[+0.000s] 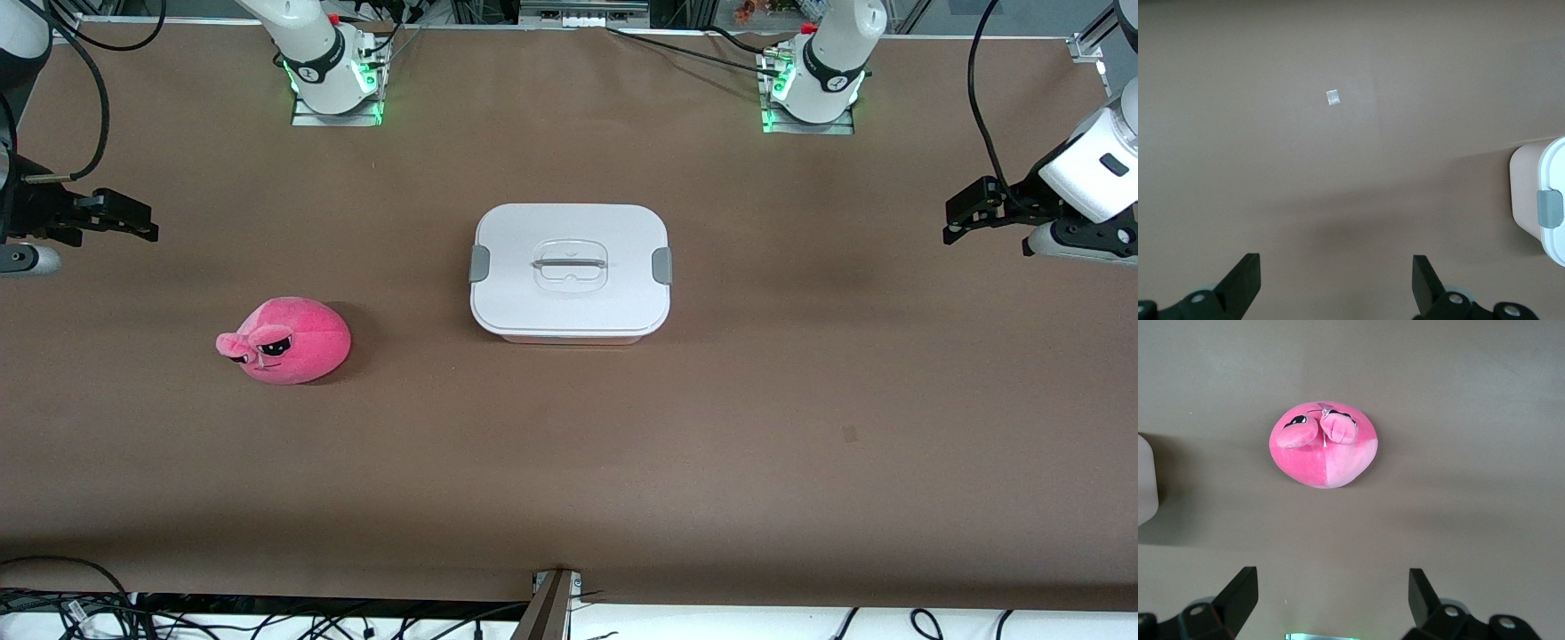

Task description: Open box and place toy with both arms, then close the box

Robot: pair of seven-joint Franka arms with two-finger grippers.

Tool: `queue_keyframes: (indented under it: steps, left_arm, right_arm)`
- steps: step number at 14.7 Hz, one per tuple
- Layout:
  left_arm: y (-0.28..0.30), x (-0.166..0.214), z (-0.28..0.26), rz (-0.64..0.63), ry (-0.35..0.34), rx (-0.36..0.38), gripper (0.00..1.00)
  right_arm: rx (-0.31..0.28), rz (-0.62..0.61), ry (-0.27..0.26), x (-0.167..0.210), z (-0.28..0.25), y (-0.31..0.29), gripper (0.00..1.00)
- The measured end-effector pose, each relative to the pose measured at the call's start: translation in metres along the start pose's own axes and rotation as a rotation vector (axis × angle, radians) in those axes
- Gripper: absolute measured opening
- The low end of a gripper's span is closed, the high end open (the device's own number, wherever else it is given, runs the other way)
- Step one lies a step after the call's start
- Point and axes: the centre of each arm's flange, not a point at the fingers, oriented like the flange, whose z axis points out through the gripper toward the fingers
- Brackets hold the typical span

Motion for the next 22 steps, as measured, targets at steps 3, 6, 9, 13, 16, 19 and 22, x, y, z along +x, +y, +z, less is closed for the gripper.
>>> queue_keyframes:
  steps: [3,6,9,13,16,19,22]
  left_arm:
    - [0.0,0.0,0.0,0.0,0.0,0.0,1.0]
    - [0.0,0.0,-0.001,0.0,0.001,0.0,1.0]
    - [0.002,0.0,-0.001,0.003,0.001,0.0,1.0]
    - [0.011,0.002,0.001,0.032,-0.004,-0.004,1.0]
    - [0.032,0.003,-0.004,0.086,0.01,-0.039,1.0]
    - [0.095,0.003,-0.004,0.212,0.009,-0.058,1.0]
    - [0.179,-0.003,0.014,0.406,-0.025,-0.075,1.0]
  right_arm:
    - [0.0,0.0,0.0,0.0,0.0,0.0,1.0]
    - [0.0,0.0,0.0,0.0,0.0,0.0,1.0]
    - [0.0,-0.002,0.0,0.0,0.0,0.0,1.0]
    - [0.0,-0.01,0.0,0.0,0.0,0.0,1.0]
    - [0.0,-0.01,0.0,0.0,0.0,0.0,1.0]
    - [0.0,-0.009,0.0,0.0,0.0,0.001,1.0]
    - [0.0,-0.005,-0.002,0.0,0.001,0.003,1.0]
